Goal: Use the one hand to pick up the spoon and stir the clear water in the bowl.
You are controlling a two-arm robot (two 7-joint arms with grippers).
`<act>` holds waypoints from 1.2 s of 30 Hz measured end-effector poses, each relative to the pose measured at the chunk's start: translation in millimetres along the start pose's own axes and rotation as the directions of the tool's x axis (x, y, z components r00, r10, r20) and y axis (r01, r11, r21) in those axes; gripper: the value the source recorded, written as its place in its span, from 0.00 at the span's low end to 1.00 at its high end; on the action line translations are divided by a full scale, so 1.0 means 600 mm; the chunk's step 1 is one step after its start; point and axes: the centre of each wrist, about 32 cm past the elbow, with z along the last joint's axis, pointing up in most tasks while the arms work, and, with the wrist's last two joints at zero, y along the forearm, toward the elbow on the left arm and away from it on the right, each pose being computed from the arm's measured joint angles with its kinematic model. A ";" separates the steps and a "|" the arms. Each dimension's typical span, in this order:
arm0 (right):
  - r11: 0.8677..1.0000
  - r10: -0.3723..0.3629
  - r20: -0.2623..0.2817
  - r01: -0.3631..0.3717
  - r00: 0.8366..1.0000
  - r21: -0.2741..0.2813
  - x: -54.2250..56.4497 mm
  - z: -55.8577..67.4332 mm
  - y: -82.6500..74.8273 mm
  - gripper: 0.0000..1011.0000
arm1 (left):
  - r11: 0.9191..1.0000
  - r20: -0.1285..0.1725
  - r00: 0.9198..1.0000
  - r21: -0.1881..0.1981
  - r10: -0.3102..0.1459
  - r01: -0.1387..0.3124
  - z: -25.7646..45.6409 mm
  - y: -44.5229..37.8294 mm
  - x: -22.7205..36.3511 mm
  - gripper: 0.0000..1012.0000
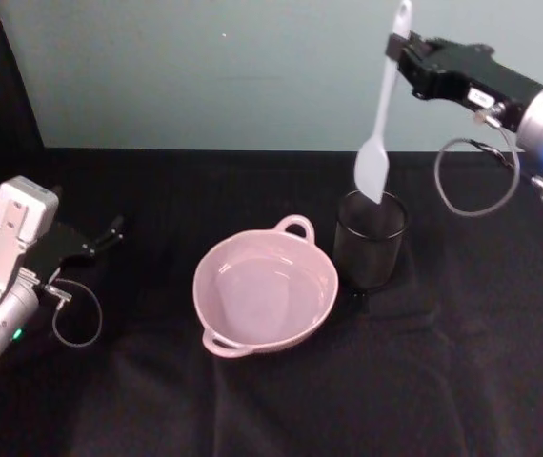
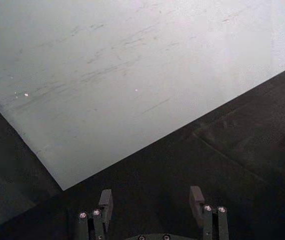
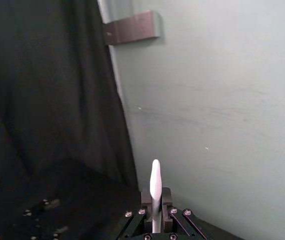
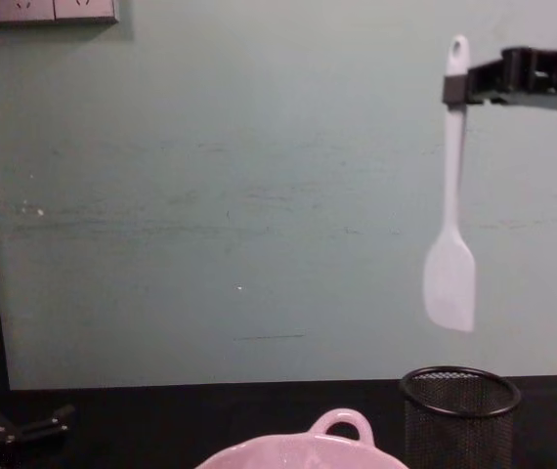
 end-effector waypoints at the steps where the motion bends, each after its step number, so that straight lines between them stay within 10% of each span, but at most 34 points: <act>1: 1.000 0.019 0.004 -0.019 1.000 0.002 -0.005 0.005 0.004 0.11 | 1.000 0.000 1.000 0.000 0.000 0.000 0.000 0.000 0.0000 1.00; 10: 0.991 0.137 0.014 -0.137 0.991 0.008 -0.033 0.006 0.041 0.11 | 1.000 0.000 1.000 0.000 0.000 0.000 0.000 0.000 0.0000 1.00; 26: 0.949 0.309 0.076 -0.312 0.948 0.031 -0.042 -0.106 0.105 0.11 | 1.000 0.000 1.000 0.000 0.000 0.000 0.000 0.000 0.0000 1.00; 36: 0.946 0.322 0.075 -0.324 0.944 0.025 -0.036 -0.164 0.121 0.11 | 1.000 0.000 1.000 0.000 0.000 0.000 0.000 0.000 0.0000 1.00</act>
